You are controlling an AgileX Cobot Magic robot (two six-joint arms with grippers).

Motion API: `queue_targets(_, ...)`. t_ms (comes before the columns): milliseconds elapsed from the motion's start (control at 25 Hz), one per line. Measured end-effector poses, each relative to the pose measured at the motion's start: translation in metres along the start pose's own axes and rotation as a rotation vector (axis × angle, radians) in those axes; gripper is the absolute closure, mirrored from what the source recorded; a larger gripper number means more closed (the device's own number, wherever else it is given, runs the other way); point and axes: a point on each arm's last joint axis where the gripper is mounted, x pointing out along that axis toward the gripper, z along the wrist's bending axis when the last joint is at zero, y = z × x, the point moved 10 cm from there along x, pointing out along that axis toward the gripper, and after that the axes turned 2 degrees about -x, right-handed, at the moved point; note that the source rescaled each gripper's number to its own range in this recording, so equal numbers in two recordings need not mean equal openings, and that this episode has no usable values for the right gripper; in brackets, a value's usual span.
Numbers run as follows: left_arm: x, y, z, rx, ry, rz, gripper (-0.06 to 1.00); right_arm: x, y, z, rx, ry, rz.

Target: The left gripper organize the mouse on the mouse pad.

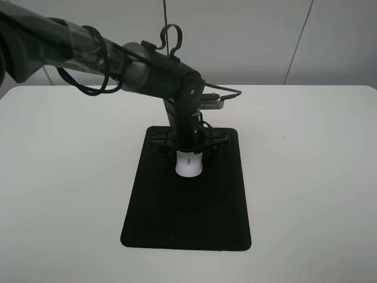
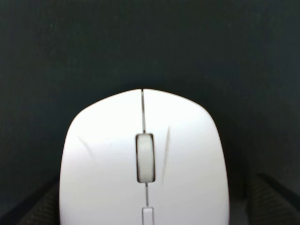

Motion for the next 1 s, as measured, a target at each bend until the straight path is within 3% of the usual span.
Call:
queue_targets(240,-0.008,-0.006,-0.003,0.026,-0.01,-0.003,-0.06,0.0,0.0,0.0,0.0,0.0,0.0)
queue_targets(480,-0.048,-0.02,-0.006,0.063,-0.012,-0.059,-0.06,0.0,0.0,0.0,0.0,0.0,0.0)
queue_targets(800,-0.119,-0.044,-0.007,0.192,0.008,-0.219,-0.06,0.0,0.0,0.0,0.0,0.0,0.0)
queue_targets(1000,-0.14,-0.044,-0.004,0.275,-0.005,-0.237,-0.06,0.0,0.0,0.0,0.0,0.0,0.0)
